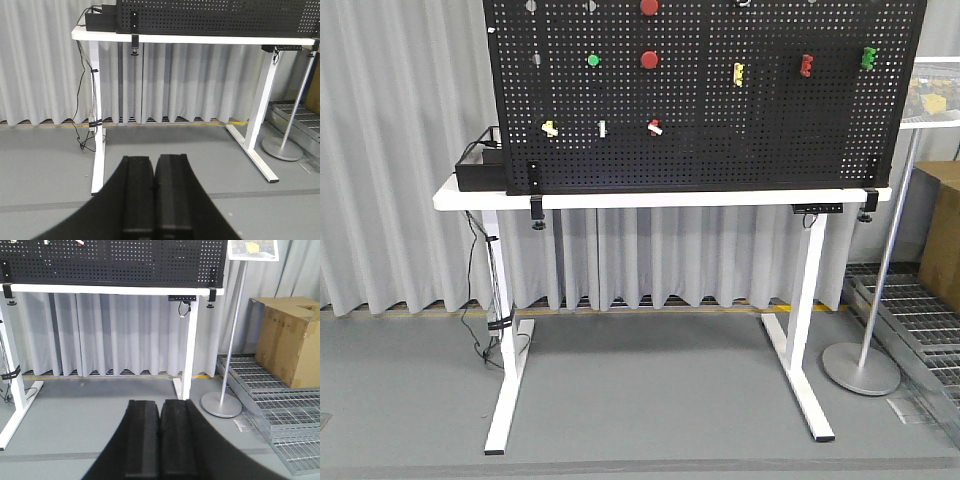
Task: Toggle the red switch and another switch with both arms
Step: 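Drive the base forward up to the black pegboard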
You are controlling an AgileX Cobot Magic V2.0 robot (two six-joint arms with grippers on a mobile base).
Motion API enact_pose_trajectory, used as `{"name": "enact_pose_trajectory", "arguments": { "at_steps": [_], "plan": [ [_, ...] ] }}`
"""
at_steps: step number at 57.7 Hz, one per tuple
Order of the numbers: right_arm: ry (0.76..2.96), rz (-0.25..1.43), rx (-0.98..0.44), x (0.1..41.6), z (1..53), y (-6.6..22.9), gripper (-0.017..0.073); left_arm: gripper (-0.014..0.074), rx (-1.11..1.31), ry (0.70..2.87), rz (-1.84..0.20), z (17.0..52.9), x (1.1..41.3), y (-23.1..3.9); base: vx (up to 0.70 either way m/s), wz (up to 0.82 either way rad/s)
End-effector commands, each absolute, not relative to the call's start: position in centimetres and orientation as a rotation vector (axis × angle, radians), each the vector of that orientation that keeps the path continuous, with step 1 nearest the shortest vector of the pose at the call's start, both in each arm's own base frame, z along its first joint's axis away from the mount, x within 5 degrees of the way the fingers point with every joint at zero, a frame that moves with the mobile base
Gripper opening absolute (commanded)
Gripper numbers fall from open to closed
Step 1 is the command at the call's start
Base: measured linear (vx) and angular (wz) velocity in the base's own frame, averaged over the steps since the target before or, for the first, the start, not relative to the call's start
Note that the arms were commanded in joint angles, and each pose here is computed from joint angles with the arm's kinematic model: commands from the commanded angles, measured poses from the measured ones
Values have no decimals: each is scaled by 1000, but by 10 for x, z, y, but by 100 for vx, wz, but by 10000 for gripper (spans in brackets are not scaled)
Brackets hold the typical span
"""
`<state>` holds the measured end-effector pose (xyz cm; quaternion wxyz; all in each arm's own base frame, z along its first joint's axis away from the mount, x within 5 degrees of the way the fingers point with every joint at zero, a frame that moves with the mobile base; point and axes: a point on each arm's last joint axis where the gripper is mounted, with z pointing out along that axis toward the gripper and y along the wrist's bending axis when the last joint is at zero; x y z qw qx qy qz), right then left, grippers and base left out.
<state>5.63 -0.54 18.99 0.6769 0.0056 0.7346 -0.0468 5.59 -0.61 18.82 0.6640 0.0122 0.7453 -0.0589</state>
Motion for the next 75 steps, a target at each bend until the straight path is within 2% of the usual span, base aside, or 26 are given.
{"name": "enact_pose_trajectory", "arguments": {
  "at_steps": [1, 33, 75],
  "plan": [
    [1559, -102, 2, 56, 197, -4, -6, 3, 22, 1615, -138, 190, 56, -6, 5, 0],
    [1559, -102, 2, 56, 197, -4, -6, 3, 22, 1615, -138, 190, 56, -6, 18, -11],
    [1559, -102, 2, 56, 197, -4, -6, 3, 22, 1615, -138, 190, 56, -6, 45, 14]
  ]
}}
